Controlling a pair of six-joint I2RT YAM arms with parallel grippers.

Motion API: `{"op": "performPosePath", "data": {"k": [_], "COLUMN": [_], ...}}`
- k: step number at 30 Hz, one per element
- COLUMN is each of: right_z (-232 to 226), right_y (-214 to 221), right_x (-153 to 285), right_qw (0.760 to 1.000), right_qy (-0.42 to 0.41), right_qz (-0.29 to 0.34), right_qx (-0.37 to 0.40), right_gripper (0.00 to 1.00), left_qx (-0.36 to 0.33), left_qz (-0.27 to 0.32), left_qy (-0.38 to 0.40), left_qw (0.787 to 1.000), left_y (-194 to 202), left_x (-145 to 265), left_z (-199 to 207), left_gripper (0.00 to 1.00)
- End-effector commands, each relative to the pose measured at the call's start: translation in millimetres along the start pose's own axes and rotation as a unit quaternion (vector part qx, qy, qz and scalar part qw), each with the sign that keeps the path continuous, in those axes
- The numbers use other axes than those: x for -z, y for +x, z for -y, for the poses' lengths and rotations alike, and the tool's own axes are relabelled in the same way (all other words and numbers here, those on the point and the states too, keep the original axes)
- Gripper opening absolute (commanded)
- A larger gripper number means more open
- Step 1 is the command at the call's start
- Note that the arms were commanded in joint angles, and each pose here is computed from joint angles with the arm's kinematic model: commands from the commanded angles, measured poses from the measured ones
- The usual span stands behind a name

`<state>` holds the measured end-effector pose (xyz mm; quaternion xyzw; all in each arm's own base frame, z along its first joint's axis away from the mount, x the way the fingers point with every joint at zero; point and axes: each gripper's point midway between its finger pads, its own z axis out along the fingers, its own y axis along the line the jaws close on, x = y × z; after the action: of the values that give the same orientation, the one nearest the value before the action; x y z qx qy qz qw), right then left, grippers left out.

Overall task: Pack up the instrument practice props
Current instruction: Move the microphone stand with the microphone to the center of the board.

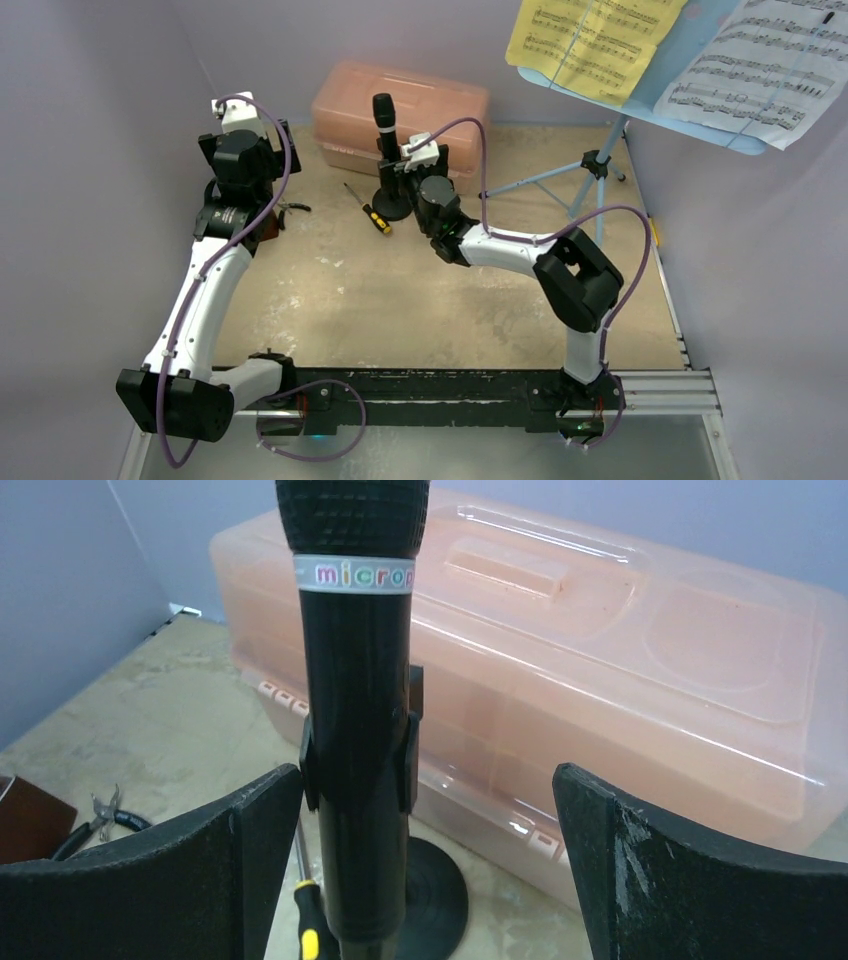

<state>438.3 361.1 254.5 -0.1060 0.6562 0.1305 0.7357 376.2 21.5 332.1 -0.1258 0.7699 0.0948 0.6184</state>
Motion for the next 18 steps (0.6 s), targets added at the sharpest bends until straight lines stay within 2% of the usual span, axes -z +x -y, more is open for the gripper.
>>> {"op": "performPosePath", "data": {"k": [1, 6, 11, 13, 18], "right_z": [-7, -12, -12, -11, -7], "right_y": [-39, -31, -26, -22, -24], "right_x": [-14, -26, -32, -32, -26], "right_qw": [0.998, 0.998, 0.998, 0.998, 0.999], "right_qy": [0.005, 0.001, 0.002, 0.004, 0.003], "right_qz": [0.065, 0.065, 0.06, 0.056, 0.052], "right_qx": [-0.02, -0.01, -0.005, -0.002, 0.008], "right_gripper": [0.97, 0.96, 0.88, 0.81, 0.56], "left_qx": [0.016, 0.014, 0.014, 0.013, 0.012], "left_qz": [0.021, 0.021, 0.022, 0.023, 0.025], "left_qy": [0.008, 0.01, 0.014, 0.017, 0.019], "left_qw": [1.0, 1.0, 1.0, 1.0, 0.999], "left_y": [-12, -12, -13, -13, -14], "left_x": [6, 5, 7, 7, 9], "left_z": [3, 4, 6, 7, 8], "left_gripper": [0.99, 0.99, 0.99, 0.99, 0.99]}}
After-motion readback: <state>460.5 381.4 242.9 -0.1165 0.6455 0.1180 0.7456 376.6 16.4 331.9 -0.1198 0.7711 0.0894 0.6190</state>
